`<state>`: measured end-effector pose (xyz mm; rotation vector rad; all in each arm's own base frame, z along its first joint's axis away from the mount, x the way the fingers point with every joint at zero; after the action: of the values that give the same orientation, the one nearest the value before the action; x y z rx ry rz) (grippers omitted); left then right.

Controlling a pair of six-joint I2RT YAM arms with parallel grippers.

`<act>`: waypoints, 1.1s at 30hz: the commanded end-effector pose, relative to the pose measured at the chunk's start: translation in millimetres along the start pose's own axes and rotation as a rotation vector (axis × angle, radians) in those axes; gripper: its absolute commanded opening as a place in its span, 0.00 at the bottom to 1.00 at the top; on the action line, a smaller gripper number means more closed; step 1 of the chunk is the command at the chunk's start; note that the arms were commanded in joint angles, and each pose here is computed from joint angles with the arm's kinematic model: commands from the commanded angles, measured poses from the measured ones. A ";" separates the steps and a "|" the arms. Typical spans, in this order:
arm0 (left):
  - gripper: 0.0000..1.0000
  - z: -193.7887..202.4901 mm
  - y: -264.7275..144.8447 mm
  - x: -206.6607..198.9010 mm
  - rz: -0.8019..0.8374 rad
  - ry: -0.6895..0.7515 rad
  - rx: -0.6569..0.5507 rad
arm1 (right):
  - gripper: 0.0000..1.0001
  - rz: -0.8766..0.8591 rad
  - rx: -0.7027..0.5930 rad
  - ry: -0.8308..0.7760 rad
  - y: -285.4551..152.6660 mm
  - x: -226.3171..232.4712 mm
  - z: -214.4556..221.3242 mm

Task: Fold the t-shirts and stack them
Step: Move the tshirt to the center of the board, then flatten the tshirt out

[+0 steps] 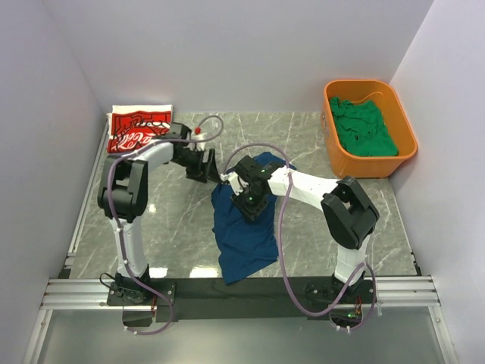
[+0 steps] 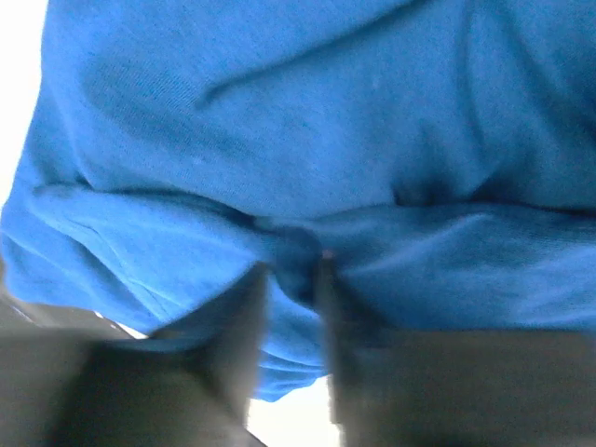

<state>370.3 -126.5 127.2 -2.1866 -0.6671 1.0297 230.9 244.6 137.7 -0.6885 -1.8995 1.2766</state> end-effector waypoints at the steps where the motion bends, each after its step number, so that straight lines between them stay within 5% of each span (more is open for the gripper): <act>1: 0.79 0.5 25.9 -7.6 0.005 0.014 0.050 | 0.26 0.042 0.061 0.068 -3.5 -23.2 15.7; 4: 0.71 8.0 41.0 -17.4 0.033 0.042 0.090 | 0.03 0.042 0.047 0.164 -20.2 -49.4 29.8; 6: 0.62 11.8 47.7 -21.3 0.051 0.049 0.112 | 0.00 0.047 0.028 0.186 -34.8 -59.7 37.9; 8: 0.30 15.3 50.0 -19.4 0.050 0.034 0.137 | 0.00 0.079 0.003 0.216 -46.9 -77.5 43.2; 9: 0.03 12.9 45.8 -17.0 0.037 0.034 0.134 | 0.00 0.097 -0.028 0.225 -55.8 -82.9 46.5; 15: 0.01 25.9 -41.0 1.8 -0.089 0.056 0.092 | 0.00 0.238 -0.115 0.313 -88.7 -133.4 53.2; 23: 0.01 118.9 -102.6 -19.6 -0.155 0.372 0.450 | 0.00 0.299 -0.127 0.343 -101.4 -168.4 41.3; 25: 0.32 137.1 -107.6 -23.9 -0.116 0.384 0.508 | 0.00 0.280 -0.115 0.341 -101.0 -170.8 33.0; 27: 0.61 127.8 -117.0 -26.9 -0.100 0.404 0.421 | 0.00 0.247 -0.103 0.334 -102.3 -171.1 25.7; 30: 0.81 76.6 -126.1 -25.4 -0.142 0.488 0.232 | 0.12 0.202 -0.070 0.326 -107.1 -168.5 24.0; 31: 0.82 56.1 -124.9 -25.4 -0.133 0.494 0.138 | 0.31 0.174 -0.069 0.322 -108.4 -165.5 24.5; 33: 0.84 12.3 -121.6 -21.7 -0.144 0.533 0.043 | 0.48 0.158 -0.068 0.327 -112.7 -160.1 29.5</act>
<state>267.8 -33.9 178.3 -1.9717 -0.4454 0.5944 307.8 67.5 174.8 -1.0982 -1.6439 1.1203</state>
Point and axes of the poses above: each gripper's point midway between its finger pads, its own y axis out along the fingers, its own x axis along the line the jaws close on, z = x × y, the point moved 10 cm from there along -y, back along the fingers, and after that the axes turned 14 degrees about y, right-handed, at the moved point
